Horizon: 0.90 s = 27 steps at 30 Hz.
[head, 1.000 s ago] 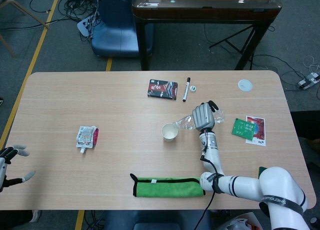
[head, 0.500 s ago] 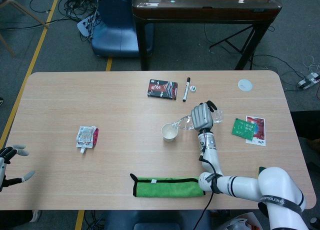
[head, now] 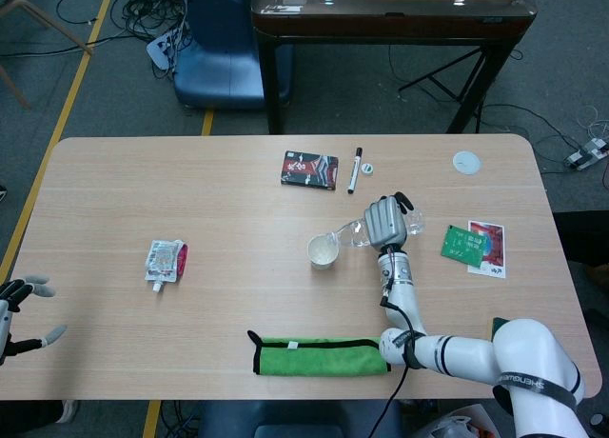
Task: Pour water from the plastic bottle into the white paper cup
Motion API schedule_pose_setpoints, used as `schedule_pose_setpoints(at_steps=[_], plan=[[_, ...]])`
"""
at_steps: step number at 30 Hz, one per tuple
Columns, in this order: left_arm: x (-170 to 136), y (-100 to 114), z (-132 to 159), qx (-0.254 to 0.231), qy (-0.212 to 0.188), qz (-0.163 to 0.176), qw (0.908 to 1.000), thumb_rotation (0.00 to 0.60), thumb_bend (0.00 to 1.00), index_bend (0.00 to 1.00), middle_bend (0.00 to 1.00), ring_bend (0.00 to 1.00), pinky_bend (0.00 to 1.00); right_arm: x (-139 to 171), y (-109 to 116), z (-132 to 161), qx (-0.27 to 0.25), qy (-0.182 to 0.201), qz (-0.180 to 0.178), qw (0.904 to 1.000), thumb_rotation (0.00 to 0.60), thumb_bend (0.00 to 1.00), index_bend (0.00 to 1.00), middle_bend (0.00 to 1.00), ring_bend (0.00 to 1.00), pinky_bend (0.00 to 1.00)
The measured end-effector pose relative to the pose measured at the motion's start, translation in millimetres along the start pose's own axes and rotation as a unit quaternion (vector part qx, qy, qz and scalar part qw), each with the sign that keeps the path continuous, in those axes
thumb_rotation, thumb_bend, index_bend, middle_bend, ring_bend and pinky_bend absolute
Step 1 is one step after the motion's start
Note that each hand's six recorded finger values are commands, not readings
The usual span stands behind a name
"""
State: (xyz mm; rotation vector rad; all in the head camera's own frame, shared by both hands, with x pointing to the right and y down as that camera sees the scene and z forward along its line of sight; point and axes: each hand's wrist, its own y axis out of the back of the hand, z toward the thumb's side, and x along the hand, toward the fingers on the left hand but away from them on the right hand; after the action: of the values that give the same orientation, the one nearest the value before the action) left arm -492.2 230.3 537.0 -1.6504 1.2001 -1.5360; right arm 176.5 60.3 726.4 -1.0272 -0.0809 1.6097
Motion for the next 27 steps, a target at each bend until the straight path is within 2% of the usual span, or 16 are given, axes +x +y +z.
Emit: schedule_pose_setpoints(at_steps=[7,16,22,27], plan=[[0,-1,0,0.002,0.0,-0.001,1.0,0.6,0.09,0.43,0.31,0.29,0.46,-1,-11,-3,-0.062,0.007,0.005,0.998,0.6,0.1,0.6,0.62,0.51,0.52],[0,-2,0,0.003,0.001,-0.003,1.0,0.6,0.09,0.43,0.31,0.29,0.46,-2,-27,-10,-0.159,0.018,0.004,0.9871,0.6,0.1,0.6,0.62,0.51,0.52],[0,-3,0,0.005,0.0,-0.004,1.0,0.6,0.09,0.43,0.31,0.29,0.46,0,-33,-16,-0.233,0.031,-0.007,0.9719,0.6,0.1,0.6,0.62,0.51,0.52],[0,-4,-1,0.007,0.001,-0.005,1.0,0.6,0.09,0.43,0.31,0.29,0.46,3,-38,-19,-0.302,0.046,-0.025,0.952,0.6,0.1,0.6,0.62,0.51,0.52]])
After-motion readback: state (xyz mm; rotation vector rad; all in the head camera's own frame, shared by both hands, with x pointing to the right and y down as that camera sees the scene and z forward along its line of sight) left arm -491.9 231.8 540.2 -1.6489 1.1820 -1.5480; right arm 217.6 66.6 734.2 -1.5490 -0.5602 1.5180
